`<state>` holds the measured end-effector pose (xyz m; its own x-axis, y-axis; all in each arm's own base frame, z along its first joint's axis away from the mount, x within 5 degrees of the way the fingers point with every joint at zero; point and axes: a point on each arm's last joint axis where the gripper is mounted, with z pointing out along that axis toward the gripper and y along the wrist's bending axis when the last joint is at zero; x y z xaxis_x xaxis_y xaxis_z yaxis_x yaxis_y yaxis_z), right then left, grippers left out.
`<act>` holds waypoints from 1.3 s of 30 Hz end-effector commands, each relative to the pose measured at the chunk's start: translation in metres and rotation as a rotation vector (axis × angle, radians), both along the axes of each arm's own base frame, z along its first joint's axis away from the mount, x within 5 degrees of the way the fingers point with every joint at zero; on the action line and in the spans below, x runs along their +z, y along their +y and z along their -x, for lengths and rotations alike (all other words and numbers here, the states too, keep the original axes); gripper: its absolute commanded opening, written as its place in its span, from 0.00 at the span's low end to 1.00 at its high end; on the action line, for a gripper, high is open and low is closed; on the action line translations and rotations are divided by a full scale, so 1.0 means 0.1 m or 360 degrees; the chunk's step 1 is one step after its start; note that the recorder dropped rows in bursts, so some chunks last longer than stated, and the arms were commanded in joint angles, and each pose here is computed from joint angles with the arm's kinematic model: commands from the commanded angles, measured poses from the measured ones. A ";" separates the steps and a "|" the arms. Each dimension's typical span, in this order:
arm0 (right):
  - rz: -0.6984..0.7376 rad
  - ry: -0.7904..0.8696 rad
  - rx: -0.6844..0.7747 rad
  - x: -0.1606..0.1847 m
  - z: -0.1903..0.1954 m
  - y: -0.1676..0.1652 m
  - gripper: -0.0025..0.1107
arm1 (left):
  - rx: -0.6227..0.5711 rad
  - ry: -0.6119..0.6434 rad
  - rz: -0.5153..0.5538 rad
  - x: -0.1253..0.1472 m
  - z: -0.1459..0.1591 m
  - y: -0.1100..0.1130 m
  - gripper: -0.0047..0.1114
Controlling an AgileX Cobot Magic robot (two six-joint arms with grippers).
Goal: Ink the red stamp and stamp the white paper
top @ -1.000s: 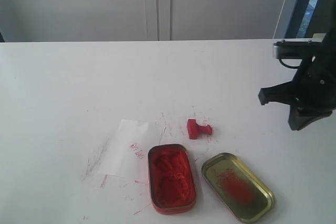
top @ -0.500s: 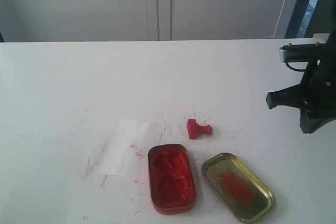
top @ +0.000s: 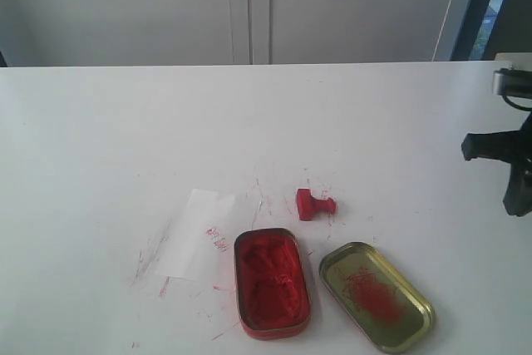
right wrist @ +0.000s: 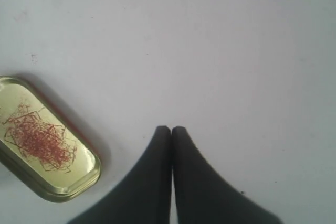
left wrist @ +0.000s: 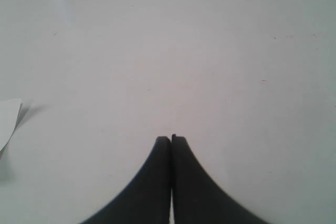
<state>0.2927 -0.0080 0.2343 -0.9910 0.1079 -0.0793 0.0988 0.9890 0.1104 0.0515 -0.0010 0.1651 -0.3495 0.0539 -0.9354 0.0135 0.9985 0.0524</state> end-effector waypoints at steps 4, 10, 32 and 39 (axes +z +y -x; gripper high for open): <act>0.0074 -0.0038 -0.0007 0.06 0.24 -0.11 0.02 | 0.0002 0.0003 0.0016 0.01 0.00 0.00 0.04; 0.0107 -0.0133 -0.0001 0.17 0.46 -0.10 0.02 | 0.0002 0.0003 0.0016 0.01 0.00 0.00 0.04; 0.0240 -0.0985 -0.0022 0.96 1.63 -0.02 0.02 | 0.0002 0.0003 0.0016 0.01 0.00 0.00 0.04; 0.0266 -0.1278 -0.0038 1.04 1.97 0.01 0.02 | 0.0002 0.0003 0.0016 0.01 0.00 0.00 0.04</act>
<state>0.1040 -0.0070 0.3393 -0.6717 0.0660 -0.7379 0.0750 0.9970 0.0209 0.0515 -0.0010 0.1651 -0.3495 0.0539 -0.9354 0.0135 0.9985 0.0524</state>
